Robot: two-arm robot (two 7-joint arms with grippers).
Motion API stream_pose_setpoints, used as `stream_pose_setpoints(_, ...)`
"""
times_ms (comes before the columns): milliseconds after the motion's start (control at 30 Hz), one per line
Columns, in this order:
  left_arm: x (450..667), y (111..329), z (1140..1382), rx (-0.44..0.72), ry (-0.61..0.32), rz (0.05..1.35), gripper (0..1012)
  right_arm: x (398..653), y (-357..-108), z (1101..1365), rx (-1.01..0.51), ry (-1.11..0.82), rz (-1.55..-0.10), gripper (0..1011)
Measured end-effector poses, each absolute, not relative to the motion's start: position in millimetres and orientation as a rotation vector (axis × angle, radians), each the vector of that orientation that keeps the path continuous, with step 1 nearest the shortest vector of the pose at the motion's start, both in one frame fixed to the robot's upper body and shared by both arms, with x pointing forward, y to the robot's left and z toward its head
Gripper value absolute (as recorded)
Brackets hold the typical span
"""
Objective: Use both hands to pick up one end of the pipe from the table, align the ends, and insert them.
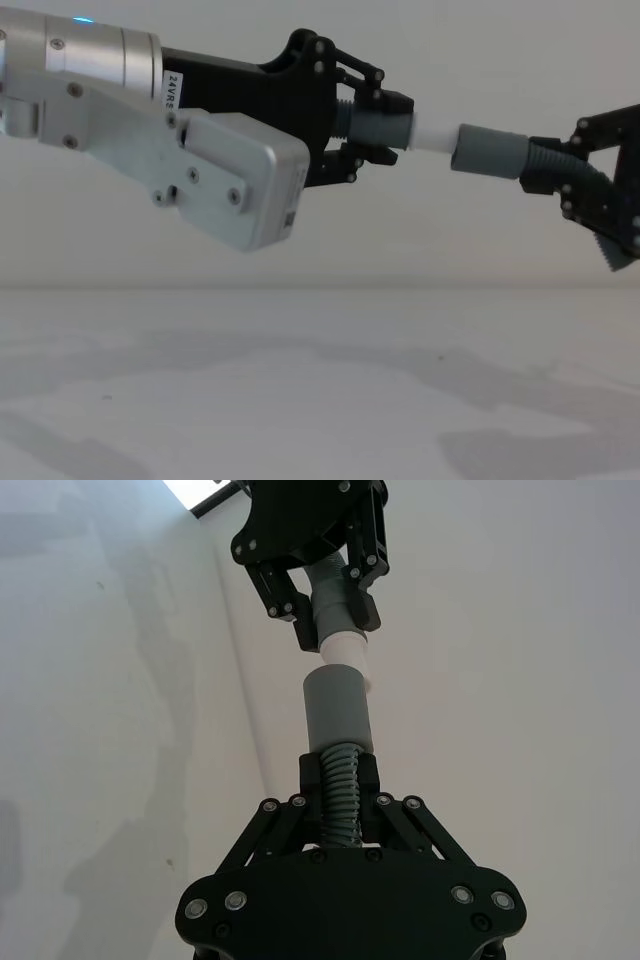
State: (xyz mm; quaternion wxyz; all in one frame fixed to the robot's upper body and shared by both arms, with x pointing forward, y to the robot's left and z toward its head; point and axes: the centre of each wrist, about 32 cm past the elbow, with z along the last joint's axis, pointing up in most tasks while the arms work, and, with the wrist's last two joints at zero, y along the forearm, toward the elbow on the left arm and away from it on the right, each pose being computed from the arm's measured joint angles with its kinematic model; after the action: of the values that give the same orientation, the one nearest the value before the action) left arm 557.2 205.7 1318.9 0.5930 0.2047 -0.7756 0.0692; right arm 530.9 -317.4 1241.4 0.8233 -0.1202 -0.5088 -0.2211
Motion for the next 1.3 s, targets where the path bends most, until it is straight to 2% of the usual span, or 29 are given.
stream_pose_setpoints(1300,557.2,205.4,1318.9,0.475,-1.803,0.162,369,530.1,-310.4,1252.7,-0.238,-1.068,-0.491,194)
